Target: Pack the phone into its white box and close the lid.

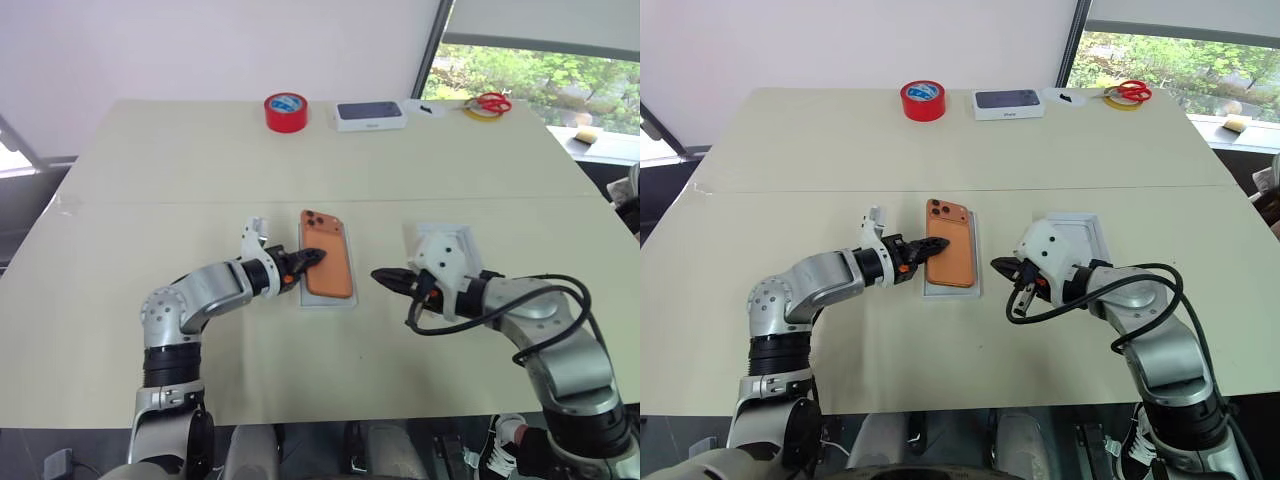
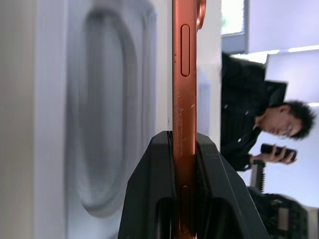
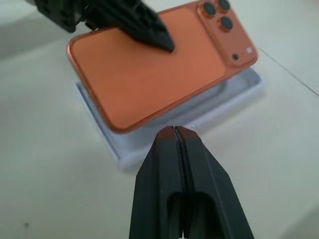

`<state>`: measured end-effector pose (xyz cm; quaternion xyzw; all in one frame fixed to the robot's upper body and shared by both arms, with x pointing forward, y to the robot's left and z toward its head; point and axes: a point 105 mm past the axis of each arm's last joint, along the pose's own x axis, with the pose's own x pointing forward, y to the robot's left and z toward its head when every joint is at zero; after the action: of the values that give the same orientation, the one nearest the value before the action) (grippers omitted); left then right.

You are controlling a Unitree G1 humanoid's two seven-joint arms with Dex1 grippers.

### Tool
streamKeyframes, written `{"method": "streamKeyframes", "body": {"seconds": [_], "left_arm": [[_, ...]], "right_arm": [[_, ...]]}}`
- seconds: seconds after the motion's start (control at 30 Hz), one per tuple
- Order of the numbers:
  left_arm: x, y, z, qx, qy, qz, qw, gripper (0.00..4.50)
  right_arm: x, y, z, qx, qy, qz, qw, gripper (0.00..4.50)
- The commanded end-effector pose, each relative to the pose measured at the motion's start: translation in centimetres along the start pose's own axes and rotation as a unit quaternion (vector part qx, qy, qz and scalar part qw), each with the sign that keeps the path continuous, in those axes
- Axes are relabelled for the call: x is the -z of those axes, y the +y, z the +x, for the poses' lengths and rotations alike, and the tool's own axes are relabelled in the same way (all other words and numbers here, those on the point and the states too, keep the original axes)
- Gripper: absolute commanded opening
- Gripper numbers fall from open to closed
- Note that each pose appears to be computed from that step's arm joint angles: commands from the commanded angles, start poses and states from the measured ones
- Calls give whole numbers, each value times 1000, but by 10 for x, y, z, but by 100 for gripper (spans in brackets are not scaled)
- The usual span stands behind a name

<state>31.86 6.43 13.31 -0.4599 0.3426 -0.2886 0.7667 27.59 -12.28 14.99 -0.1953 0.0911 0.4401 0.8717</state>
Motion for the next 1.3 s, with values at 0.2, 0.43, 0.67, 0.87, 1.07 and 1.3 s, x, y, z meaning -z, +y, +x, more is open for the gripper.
{"method": "streamKeyframes", "body": {"seconds": [0.2, 0.43, 0.67, 0.87, 1.07, 1.3], "left_arm": [[2, 0, 3, -5, -5, 9, 1000, 2], [2, 2, 8, -8, -5, 13, 1000, 2], [5, 1, 13, -2, 1, 25, 1000, 98], [-1, -2, 7, 1, -6, 42, 999, 372], [-11, -6, -14, -15, 7, 136, 991, 448], [-29, -15, -46, -26, 0, 263, 965, 425]], "right_arm": [[-16, -7, -15, 36, -39, 5, 999, 0], [-15, -10, -15, 38, -40, 9, 998, 0], [-14, -9, -15, 37, -39, 9, 999, 0], [-10, -7, -14, 36, -30, 7, 999, 0], [1, -13, -8, 46, 8, -5, 999, 0], [12, -22, 10, 67, 43, -24, 997, 0]]}}
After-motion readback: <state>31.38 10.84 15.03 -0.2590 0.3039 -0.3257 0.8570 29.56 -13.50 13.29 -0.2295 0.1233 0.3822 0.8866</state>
